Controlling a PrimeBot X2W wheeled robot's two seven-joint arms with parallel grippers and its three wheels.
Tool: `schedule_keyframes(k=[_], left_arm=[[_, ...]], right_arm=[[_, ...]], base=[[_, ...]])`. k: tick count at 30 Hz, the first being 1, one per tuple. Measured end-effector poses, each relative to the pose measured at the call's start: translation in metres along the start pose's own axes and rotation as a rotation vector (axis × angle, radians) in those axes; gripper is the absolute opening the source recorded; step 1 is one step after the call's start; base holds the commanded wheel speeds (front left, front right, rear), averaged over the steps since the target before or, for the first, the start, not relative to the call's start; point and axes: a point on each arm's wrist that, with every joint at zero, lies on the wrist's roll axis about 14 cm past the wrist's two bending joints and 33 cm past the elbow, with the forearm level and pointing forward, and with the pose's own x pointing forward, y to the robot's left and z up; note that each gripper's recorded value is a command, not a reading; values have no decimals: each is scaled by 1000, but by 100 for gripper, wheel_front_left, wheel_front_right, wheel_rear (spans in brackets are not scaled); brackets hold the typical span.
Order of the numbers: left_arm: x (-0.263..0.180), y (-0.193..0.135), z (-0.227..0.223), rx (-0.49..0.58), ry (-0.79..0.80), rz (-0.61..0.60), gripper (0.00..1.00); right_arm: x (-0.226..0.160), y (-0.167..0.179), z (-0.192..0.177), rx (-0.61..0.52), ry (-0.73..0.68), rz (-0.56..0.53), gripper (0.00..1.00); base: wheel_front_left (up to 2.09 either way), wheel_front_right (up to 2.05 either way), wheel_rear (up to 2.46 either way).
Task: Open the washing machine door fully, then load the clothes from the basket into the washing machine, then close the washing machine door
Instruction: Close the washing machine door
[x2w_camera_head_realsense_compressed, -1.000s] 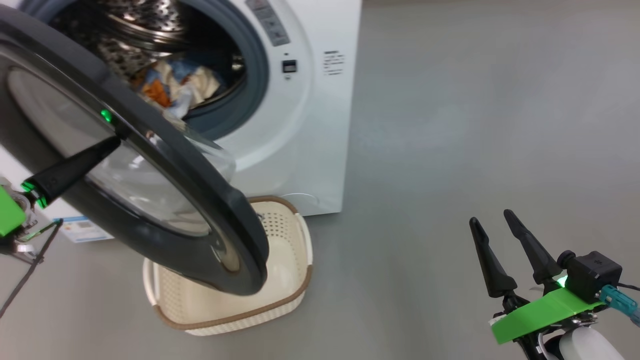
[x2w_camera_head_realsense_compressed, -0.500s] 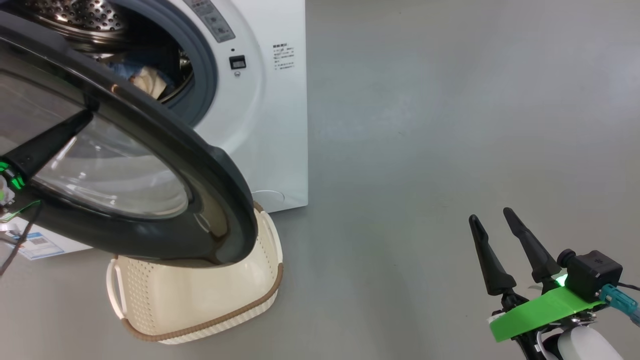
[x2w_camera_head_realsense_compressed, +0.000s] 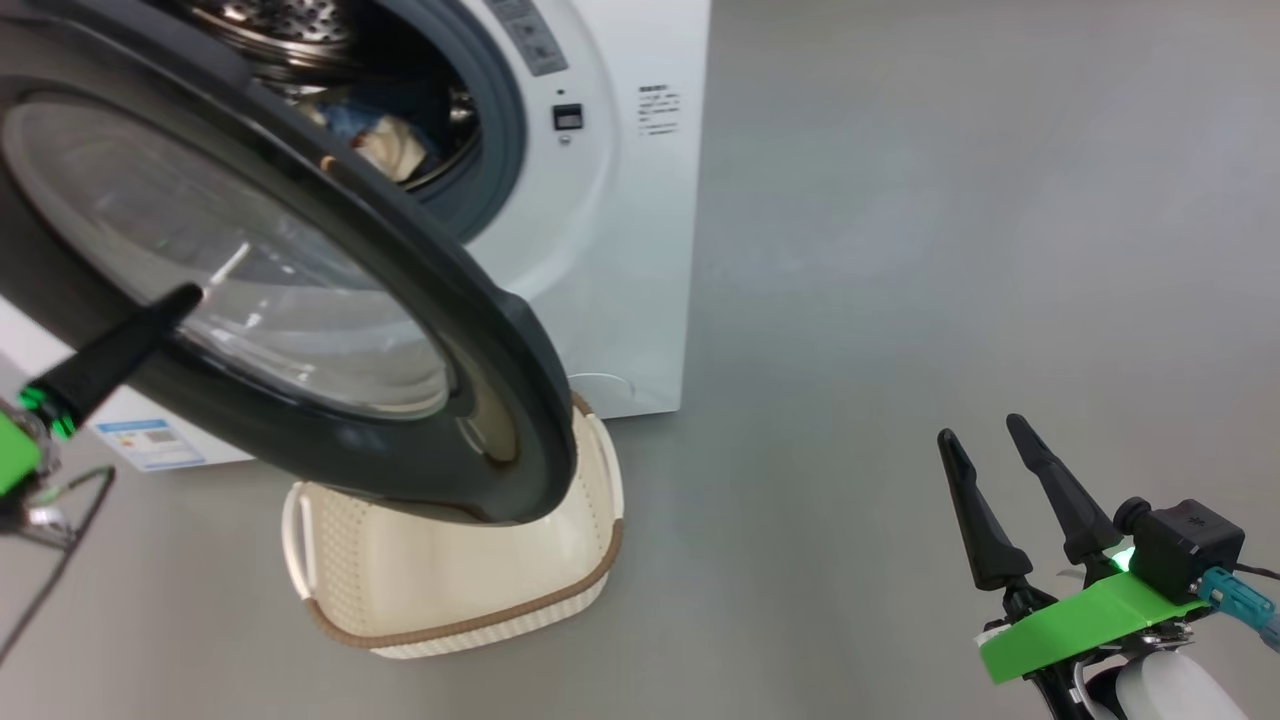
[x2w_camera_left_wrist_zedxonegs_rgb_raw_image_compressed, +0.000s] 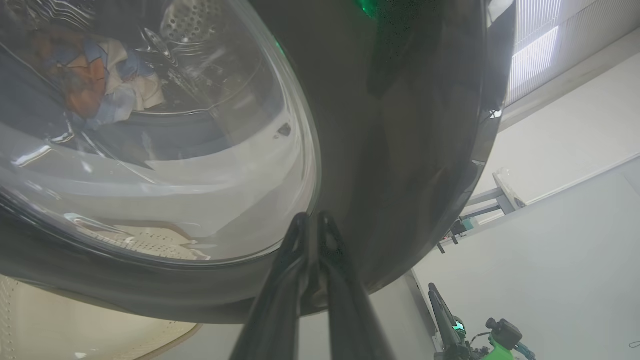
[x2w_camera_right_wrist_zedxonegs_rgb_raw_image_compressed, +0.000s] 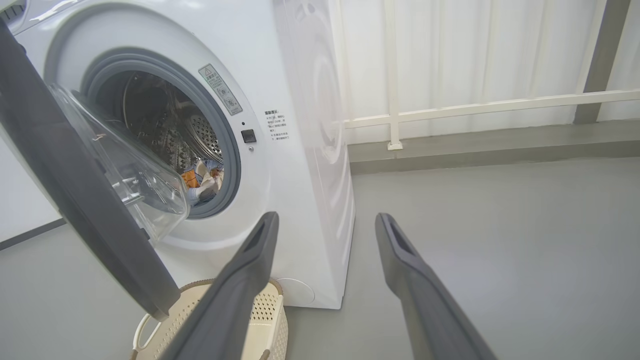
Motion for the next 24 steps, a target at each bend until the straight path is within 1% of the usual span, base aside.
schedule_keyframes(k=[3, 4, 6, 7, 8, 9, 10, 11, 12, 13, 18, 24], left_arm=[[-14, 13, -7, -27, -22, 37, 0], [-18, 18, -9, -36, -32, 51, 2], [-27, 26, -13, -54, -48, 75, 9], [-32, 29, -16, -62, -55, 88, 15], [-36, 34, -19, -71, -61, 101, 28], [-40, 37, -23, -79, -61, 113, 38], [-45, 41, -25, -86, -70, 124, 44], [-49, 45, -28, -95, -80, 137, 63], [-53, 48, -31, -102, -88, 150, 87], [-57, 52, -34, -106, -97, 163, 100], [-75, 70, -55, -120, -134, 239, 100], [-93, 83, -70, -138, -253, 305, 100]], right_arm=[[5, 7, -2, 2, 4, 24, 100], [6, 9, -2, 3, 6, 32, 100], [9, 13, -3, 4, 8, 46, 100], [11, 15, -4, 4, 8, 53, 100], [12, 17, -4, 4, 9, 61, 100], [13, 19, -5, 4, 11, 67, 100], [14, 21, -5, 3, 12, 74, 100], [15, 23, -5, 3, 13, 81, 100], [17, 25, -6, 3, 14, 88, 100], [17, 26, -6, 2, 15, 94, 100], [22, 35, -6, 1, 16, 125, 100], [25, 44, -5, -3, 11, 154, 100]], base=[[0, 0, 0], [0, 0, 0], [0, 0, 0], [0, 0, 0], [0, 0, 0], [0, 0, 0], [0, 0, 0], [0, 0, 0], [0, 0, 0], [0, 0, 0], [0, 0, 0], [0, 0, 0]])
